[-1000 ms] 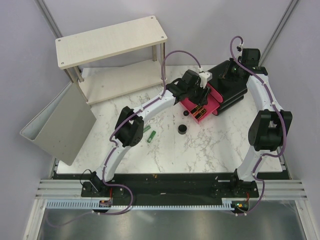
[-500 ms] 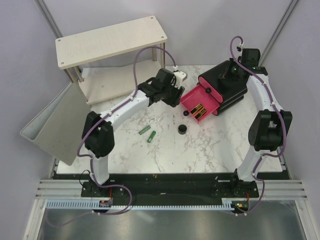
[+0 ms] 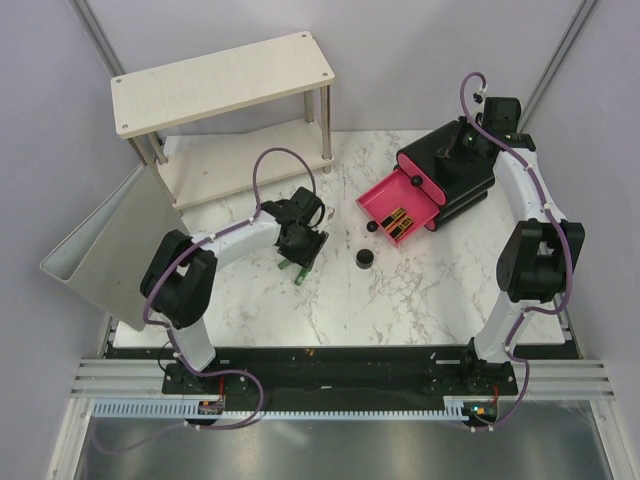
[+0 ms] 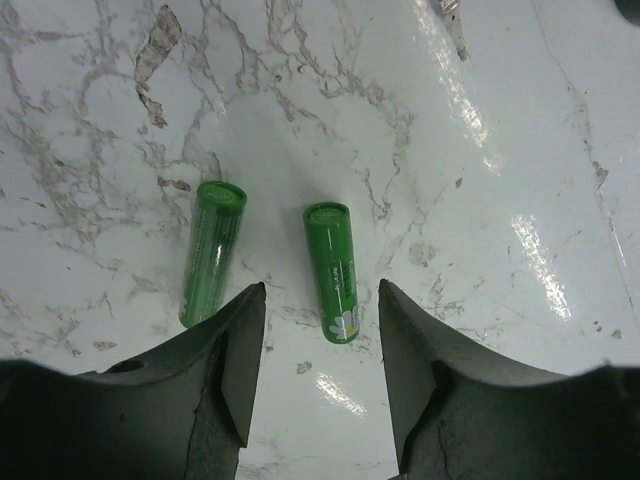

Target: Organize the makeup

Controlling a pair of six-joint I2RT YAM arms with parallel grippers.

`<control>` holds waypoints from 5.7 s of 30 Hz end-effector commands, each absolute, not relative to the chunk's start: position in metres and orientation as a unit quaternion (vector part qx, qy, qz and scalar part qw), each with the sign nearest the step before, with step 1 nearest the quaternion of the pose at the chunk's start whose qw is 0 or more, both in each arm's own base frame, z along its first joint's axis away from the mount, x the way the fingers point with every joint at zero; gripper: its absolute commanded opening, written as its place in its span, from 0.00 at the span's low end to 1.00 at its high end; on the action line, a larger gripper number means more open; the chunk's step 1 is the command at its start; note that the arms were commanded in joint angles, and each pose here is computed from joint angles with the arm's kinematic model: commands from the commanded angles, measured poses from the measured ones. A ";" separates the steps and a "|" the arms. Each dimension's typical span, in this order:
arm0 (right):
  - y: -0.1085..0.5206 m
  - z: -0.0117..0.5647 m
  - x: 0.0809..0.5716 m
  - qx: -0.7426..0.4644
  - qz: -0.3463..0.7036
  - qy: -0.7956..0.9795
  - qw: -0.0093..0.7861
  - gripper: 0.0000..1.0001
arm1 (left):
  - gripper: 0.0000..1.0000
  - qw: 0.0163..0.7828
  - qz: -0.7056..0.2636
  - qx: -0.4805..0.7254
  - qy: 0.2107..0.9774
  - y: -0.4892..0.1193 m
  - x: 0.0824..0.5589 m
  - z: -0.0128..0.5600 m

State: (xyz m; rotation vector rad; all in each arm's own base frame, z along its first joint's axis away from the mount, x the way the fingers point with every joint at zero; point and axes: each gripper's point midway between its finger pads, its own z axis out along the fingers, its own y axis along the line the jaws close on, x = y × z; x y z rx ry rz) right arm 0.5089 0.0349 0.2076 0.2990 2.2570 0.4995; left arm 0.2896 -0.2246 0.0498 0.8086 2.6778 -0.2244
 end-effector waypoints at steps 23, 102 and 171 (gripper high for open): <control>0.035 0.174 0.492 0.131 0.195 0.911 0.339 0.00 | 0.02 0.161 -0.061 0.243 0.955 -0.231 0.282 0.026; 0.041 0.158 0.488 0.135 0.209 0.913 0.323 0.00 | 0.56 0.208 -0.035 0.209 0.955 -0.168 0.305 0.069; 0.042 0.156 0.488 0.135 0.211 0.913 0.321 0.00 | 0.44 0.379 -0.335 0.291 0.812 -0.473 0.444 0.164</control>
